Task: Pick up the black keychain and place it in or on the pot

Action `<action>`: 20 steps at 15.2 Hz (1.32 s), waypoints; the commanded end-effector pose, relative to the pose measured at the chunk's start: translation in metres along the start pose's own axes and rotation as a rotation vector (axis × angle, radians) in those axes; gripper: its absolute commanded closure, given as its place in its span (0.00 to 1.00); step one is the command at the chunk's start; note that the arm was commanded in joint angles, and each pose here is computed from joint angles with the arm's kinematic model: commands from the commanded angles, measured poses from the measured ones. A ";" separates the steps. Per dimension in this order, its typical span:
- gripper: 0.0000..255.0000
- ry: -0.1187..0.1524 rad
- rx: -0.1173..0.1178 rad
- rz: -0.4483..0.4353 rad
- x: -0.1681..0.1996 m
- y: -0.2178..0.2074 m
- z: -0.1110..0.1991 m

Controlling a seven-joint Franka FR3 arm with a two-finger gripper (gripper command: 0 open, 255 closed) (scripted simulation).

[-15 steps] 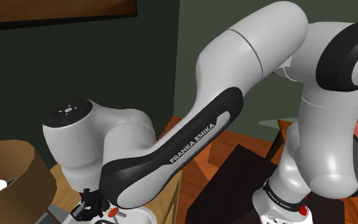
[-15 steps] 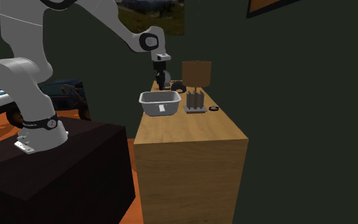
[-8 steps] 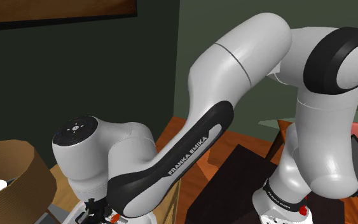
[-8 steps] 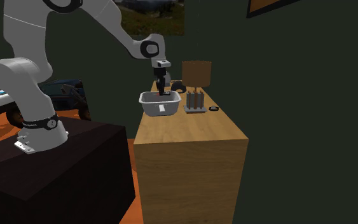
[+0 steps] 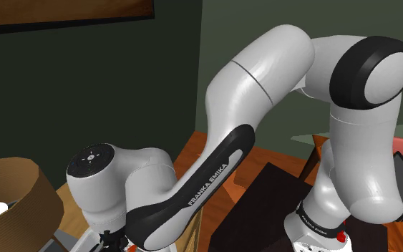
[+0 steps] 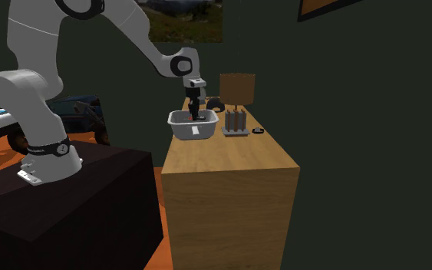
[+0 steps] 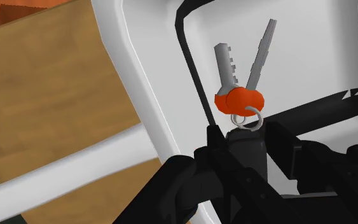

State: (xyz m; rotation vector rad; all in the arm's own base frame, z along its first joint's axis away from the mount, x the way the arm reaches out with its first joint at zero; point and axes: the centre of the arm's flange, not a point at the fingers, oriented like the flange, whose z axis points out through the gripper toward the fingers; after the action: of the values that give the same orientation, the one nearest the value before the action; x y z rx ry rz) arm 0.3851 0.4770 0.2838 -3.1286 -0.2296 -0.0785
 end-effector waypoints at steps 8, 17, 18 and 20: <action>0.00 0.000 0.000 0.000 0.000 0.000 0.000; 0.00 0.000 0.000 0.000 0.000 0.000 -0.050; 0.00 0.000 0.000 0.000 0.000 0.000 -0.050; 0.00 0.000 0.000 0.000 0.000 0.000 -0.050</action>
State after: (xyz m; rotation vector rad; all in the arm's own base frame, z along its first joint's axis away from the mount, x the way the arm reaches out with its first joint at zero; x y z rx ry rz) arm 0.3826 0.4767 0.3333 -3.1283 -0.2297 -0.0789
